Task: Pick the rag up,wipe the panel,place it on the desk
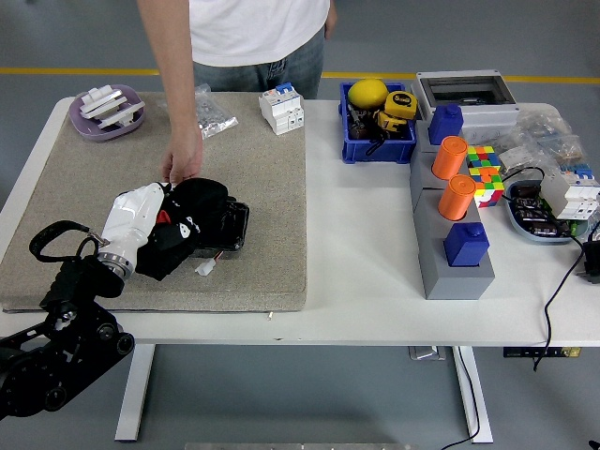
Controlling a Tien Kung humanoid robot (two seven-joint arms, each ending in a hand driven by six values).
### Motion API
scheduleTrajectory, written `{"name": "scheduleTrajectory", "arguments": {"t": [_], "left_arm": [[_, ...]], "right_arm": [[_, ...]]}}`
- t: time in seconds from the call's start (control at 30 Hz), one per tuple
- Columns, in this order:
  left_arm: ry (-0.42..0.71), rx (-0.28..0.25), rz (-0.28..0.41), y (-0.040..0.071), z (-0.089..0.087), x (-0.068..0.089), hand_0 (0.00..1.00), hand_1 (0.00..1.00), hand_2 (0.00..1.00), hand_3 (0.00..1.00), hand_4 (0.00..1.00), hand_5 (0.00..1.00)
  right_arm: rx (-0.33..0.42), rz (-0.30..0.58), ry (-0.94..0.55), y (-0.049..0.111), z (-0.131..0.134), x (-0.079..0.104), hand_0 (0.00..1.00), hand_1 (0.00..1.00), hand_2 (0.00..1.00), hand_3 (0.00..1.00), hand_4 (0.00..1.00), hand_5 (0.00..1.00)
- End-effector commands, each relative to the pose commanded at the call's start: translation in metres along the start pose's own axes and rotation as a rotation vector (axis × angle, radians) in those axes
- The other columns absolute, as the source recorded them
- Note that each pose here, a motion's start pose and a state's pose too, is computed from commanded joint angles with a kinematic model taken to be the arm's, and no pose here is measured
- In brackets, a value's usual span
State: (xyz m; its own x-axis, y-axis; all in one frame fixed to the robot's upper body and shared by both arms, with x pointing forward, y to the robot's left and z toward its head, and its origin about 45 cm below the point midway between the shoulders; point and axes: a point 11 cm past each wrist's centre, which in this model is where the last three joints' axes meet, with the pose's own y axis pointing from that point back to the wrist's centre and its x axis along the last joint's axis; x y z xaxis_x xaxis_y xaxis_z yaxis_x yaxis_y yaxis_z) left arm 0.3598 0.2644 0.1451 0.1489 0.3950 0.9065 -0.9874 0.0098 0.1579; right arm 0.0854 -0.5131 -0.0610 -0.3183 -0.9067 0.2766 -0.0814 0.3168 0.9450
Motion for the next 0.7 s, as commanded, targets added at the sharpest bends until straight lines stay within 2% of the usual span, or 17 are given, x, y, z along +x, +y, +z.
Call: {"name": "scheduleTrajectory", "arguments": {"t": [0.47,0.7], "left_arm": [[-0.022,-0.091,-0.082,0.013,0.033,-0.027,0.309,0.169,0.483,0.458,0.379,0.002],[-0.013,-0.095,-0.077,0.013,0.036,-0.026,0.309,0.171,0.483,0.459,0.38,0.002]], "right_arm": [[0.001,0.0,0.0,0.0,-0.001,0.0,0.706,0.581,0.648,0.645,0.998,0.578],[0.001,-0.002,0.001,0.0,-0.001,-0.001,0.706,0.581,0.648,0.645,0.998,0.578]]}}
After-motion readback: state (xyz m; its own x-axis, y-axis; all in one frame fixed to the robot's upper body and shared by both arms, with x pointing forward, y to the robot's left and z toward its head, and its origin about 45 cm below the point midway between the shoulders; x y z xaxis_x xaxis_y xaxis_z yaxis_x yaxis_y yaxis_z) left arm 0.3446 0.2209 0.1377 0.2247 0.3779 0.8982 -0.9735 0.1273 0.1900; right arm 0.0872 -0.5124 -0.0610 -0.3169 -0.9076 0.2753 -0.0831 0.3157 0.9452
